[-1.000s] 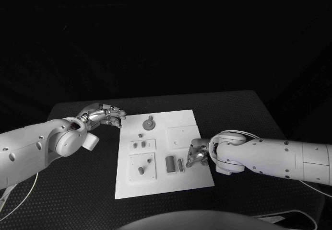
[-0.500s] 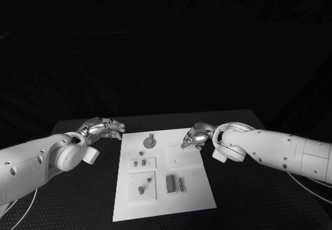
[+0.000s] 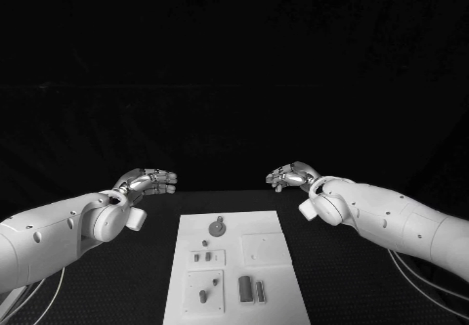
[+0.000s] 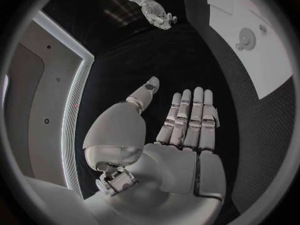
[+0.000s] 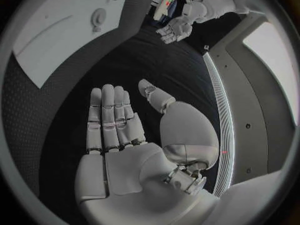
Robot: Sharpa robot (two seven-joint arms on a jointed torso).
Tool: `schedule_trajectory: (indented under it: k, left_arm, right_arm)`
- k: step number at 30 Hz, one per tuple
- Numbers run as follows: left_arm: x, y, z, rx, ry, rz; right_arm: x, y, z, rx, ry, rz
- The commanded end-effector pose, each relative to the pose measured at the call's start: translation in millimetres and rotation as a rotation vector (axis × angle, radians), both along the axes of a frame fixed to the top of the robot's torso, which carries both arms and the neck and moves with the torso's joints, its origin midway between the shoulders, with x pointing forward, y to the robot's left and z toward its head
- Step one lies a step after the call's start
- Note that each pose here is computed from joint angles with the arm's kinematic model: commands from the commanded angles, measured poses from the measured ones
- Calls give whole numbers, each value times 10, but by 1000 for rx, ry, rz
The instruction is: Assemble the parts on the task board
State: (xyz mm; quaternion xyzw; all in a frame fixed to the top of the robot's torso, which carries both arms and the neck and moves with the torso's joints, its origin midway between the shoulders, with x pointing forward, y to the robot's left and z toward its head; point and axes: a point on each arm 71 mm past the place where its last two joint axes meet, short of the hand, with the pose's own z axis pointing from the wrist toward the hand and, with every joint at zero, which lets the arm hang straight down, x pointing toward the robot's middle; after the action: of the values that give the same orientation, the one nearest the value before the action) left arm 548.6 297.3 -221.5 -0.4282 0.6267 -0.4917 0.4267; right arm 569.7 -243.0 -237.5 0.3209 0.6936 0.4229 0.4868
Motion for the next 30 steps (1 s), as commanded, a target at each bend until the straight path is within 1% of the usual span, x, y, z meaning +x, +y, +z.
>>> schedule_trajectory:
  k: [1,4,6,9,12,14,15,18,21,24,27,30]
  left_arm:
    - [68,4,52,-67,-38,58]
    - [112,-23,51,-72,-44,49]
    - [134,-34,53,-69,-52,58]
    - [160,-43,53,-66,-61,67]
    - [181,-68,48,-68,-63,64]
    - [189,-96,46,-69,-64,60]
    - [175,-65,19,-44,-38,56]
    - [158,-89,10,-47,-40,60]
    - [119,-145,-10,-54,-46,69]
    - [51,-234,-38,-65,-54,83]
    - [-62,-370,-72,-82,-68,107]
    - [-199,-517,-94,-99,-82,133]
  right_arm:
    - [14,51,1,189,-39,9]
    - [36,84,5,235,-43,22]
    - [36,97,-11,256,-41,33]
    - [39,97,-13,268,-41,32]
    - [36,85,-9,273,-38,38]
    - [36,70,-10,272,-38,36]
    - [45,55,-27,222,-30,1]
    - [31,66,-24,229,-34,-4]
    - [-4,92,-16,244,-45,-14]
    - [-63,132,-4,268,-60,-32]
    - [-165,192,14,304,-80,-62]
    - [-290,256,33,340,-97,-98]
